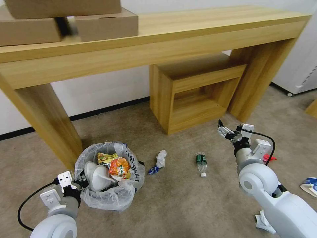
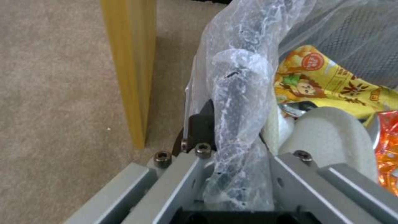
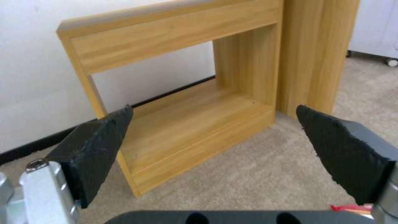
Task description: Pick up the trash bin and place the garbage on the floor into it.
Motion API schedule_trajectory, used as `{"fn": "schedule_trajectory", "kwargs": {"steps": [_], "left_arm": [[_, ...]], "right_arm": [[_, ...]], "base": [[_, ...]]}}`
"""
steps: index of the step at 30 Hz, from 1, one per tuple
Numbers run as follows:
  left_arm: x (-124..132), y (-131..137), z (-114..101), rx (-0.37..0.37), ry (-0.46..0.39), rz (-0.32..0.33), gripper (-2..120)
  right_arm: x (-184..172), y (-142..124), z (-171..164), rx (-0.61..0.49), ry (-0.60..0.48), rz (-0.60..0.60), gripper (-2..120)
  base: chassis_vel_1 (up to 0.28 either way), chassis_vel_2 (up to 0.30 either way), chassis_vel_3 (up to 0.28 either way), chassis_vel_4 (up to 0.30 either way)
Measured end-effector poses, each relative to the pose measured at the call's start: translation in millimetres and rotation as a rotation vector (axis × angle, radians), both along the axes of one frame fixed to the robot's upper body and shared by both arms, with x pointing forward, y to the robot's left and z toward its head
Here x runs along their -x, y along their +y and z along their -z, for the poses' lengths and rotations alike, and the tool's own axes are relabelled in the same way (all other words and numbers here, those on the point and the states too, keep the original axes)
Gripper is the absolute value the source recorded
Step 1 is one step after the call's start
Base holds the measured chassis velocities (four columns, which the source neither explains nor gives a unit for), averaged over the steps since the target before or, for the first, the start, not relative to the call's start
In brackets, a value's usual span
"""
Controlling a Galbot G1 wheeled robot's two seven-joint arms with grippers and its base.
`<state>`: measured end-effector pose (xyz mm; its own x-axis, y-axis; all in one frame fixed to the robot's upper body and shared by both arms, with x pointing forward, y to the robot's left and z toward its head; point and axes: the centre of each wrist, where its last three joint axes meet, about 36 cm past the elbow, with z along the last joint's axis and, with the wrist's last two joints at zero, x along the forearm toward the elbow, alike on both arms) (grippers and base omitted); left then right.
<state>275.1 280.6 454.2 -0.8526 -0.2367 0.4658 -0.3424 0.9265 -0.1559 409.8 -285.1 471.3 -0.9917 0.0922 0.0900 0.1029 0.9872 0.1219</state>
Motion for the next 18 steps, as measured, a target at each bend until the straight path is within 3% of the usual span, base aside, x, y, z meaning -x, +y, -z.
{"fn": "schedule_trajectory", "kwargs": {"steps": [18], "left_arm": [[2, 1, 0, 0.004, -0.009, -0.04, 1]], "right_arm": [[-3, 11, 14, 0.026, 0.008, -0.053, 100]], "base": [[0.0, 0.0, 0.0, 0.0]]}}
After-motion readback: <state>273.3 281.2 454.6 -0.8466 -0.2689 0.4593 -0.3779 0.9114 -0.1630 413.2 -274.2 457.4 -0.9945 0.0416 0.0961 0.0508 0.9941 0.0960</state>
